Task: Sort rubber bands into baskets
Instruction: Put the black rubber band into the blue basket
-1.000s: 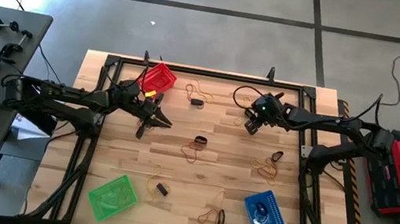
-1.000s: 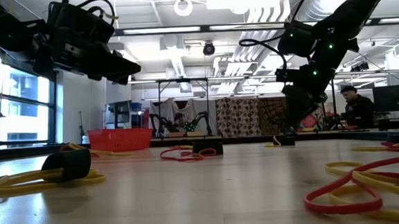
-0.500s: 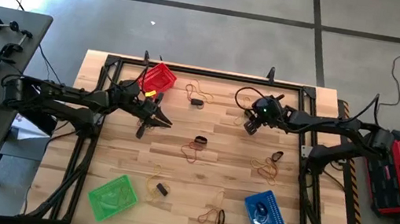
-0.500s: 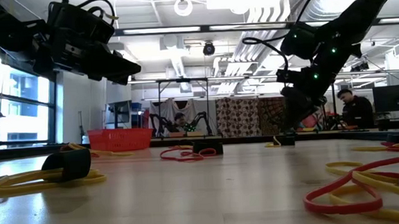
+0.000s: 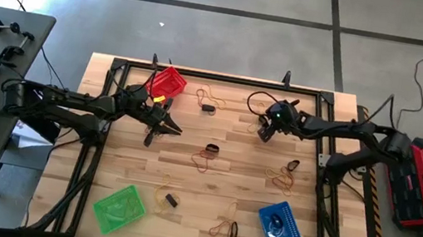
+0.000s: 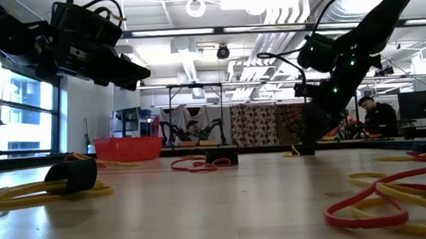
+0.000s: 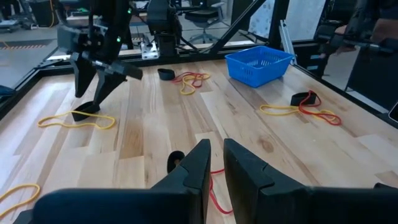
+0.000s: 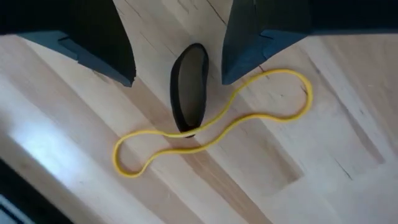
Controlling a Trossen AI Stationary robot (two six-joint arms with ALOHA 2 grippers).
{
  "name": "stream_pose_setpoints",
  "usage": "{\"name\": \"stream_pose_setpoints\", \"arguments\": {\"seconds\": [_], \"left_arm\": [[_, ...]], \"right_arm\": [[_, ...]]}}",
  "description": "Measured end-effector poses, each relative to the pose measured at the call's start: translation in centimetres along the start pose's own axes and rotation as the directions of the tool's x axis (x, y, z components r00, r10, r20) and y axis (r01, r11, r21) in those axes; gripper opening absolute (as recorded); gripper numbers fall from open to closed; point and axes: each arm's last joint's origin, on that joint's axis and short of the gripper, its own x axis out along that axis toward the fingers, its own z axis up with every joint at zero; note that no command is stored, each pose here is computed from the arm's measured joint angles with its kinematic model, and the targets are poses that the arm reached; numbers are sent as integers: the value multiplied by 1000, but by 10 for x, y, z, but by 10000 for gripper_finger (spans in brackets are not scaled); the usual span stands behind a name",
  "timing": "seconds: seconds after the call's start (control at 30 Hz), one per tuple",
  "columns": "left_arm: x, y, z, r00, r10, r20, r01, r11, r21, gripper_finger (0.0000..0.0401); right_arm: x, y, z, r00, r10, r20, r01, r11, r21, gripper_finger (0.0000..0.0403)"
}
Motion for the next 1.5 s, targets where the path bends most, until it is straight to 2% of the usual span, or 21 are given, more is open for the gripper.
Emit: {"name": "stream_pose_setpoints", "arguments": {"seconds": [0.1, 0.23, 0.47, 0.6, 0.77, 1.0, 1.27, 1.5], "left_arm": [[0, 0, 0, 1000, 0, 0, 0, 1000, 0, 35], [0, 0, 0, 1000, 0, 0, 0, 1000, 0, 35], [0, 0, 0, 1000, 1, 0, -1, 1000, 0, 35], [0, 0, 0, 1000, 1, 0, -1, 1000, 0, 35], [0, 0, 0, 1000, 0, 0, 0, 1000, 0, 35], [0, 0, 0, 1000, 0, 0, 0, 1000, 0, 35], [0, 0, 0, 1000, 0, 0, 0, 1000, 0, 35], [0, 0, 0, 1000, 0, 0, 0, 1000, 0, 35]], "right_arm": [[5, -2, -2, 1000, -7, -19, 7, 1000, 0, 220], [9, -3, -4, 999, -12, -35, 11, 1000, -11, 182], [12, -8, -5, 999, -18, -48, 18, 1000, -16, 78], [7, -8, -4, 999, 17, -47, -17, 1000, -11, 11], [-10, -6, -3, 993, 48, -105, -46, 999, 20, 12], [-50, 7, 7, 984, 86, -158, -77, 995, 63, 5], [-106, 37, 22, 974, 191, -126, -176, 977, 117, 2], [-147, 65, 21, 945, 266, -190, -235, 957, 170, 1]]}}
